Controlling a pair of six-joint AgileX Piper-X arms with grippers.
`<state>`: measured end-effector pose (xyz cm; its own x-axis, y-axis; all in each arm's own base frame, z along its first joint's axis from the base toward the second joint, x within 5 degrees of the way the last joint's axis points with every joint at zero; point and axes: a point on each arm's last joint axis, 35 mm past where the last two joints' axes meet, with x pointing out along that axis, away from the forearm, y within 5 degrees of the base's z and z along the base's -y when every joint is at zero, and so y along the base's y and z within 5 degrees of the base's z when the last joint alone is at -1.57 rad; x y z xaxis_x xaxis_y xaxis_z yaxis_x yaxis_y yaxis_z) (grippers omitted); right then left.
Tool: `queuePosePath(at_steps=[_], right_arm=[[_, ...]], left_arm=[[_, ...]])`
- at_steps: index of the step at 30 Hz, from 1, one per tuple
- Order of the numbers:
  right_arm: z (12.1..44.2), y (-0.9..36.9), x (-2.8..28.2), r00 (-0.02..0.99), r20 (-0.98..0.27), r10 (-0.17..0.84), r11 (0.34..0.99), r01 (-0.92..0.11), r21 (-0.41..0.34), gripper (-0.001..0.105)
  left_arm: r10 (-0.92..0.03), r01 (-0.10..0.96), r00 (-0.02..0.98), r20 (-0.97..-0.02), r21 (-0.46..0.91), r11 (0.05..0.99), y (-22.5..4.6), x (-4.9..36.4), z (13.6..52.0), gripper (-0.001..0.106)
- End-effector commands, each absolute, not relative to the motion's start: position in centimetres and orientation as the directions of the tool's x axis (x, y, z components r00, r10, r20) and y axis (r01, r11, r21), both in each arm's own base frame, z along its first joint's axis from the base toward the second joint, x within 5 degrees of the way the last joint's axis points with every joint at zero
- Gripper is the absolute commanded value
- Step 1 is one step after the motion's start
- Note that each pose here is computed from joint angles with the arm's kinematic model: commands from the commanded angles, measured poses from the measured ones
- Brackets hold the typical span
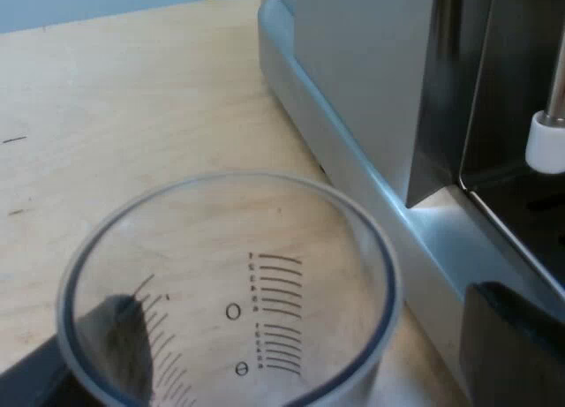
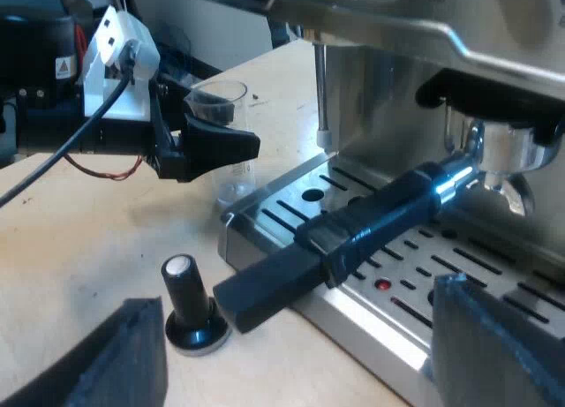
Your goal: Pour the beans into the coffee machine
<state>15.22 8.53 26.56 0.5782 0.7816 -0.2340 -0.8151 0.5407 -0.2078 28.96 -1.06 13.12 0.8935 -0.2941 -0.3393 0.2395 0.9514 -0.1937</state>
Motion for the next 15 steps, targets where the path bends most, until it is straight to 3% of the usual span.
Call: queuePosePath(at_steps=[1,5,8,15], right_arm=[[26.85,8.58,15.19,0.57,-0.214,0.793,0.534,-0.82,-0.204,0.064],[26.85,8.58,15.19,0.57,-0.214,0.793,0.534,-0.82,-0.205,0.064],[26.85,8.58,15.19,0.57,-0.214,0.793,0.534,-0.82,-0.205,0.064],[26.85,8.58,15.19,0.57,-0.214,0.793,0.534,-0.82,-0.205,0.064]], left_arm=[[-0.286,0.229,0.898,-0.334,-0.201,0.953,-1.05,29.03,13.3,0.081],[-0.286,0.22,0.883,-0.372,-0.21,0.953,-1.05,28.86,12.87,0.092],[-0.286,0.21,0.863,-0.416,-0.219,0.953,-1.05,28.64,12.37,0.092],[-0.286,0.21,0.864,-0.415,-0.219,0.953,-1.05,28.64,12.38,0.092]])
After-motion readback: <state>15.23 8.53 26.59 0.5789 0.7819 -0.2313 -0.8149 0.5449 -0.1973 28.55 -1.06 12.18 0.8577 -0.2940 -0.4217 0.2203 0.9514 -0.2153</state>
